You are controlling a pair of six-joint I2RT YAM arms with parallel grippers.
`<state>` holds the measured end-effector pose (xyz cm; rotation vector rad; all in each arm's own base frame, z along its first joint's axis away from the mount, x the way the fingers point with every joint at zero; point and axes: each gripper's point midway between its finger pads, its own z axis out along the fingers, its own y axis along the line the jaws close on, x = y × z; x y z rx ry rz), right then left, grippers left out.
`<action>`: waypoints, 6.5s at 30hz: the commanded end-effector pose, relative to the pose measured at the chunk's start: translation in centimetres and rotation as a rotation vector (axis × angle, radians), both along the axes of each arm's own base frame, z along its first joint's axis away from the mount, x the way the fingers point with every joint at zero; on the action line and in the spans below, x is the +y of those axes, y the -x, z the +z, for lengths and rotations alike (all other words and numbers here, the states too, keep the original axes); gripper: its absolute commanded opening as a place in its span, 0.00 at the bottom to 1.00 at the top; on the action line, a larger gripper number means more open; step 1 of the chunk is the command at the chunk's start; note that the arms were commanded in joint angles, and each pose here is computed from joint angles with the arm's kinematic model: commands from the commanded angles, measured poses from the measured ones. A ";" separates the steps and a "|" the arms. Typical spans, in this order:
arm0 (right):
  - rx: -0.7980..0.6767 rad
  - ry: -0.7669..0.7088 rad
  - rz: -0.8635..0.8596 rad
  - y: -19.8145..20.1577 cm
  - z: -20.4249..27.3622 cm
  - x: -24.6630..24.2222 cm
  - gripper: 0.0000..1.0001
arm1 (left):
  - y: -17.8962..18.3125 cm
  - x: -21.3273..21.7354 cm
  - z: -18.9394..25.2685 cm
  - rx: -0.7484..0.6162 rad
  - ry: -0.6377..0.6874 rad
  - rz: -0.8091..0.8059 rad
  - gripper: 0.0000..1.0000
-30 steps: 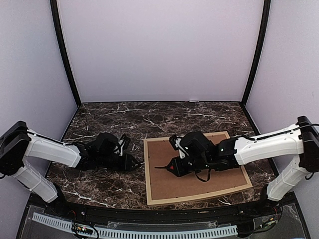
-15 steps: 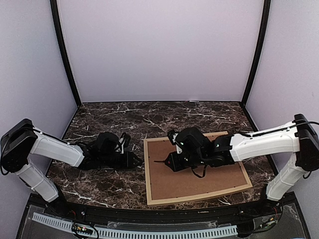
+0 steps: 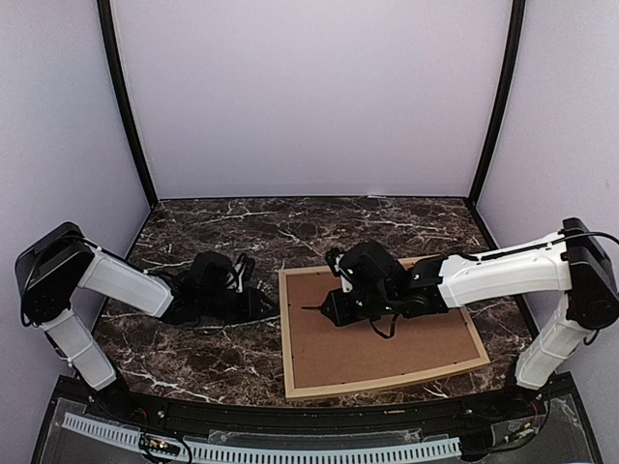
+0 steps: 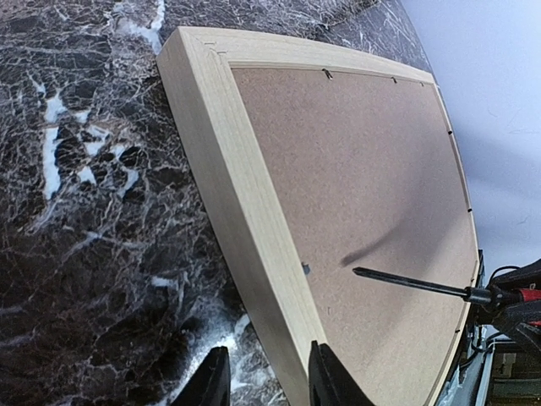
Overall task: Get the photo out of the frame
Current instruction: Hold the photo frame at the center of the board, then release the fastener from the backboard.
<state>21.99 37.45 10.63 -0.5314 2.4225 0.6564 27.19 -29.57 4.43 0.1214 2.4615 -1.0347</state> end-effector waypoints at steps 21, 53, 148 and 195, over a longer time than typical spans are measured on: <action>-0.024 -0.048 0.015 -1.6 0.8 1.9 0.00 | -1.9 -2.0 -0.1 -0.015 0.039 -0.052 0.31; -0.005 -0.047 0.031 -2.1 0.1 3.0 0.00 | -2.1 -1.8 -1.5 -0.003 -0.007 -0.055 0.21; -0.066 -0.406 0.445 2.9 9.9 14.1 0.00 | -0.6 -2.3 -4.5 0.068 0.000 -0.090 0.12; -0.103 -0.323 0.677 5.7 9.2 15.5 0.00 | -0.2 -2.3 -3.7 0.068 0.013 -0.096 0.11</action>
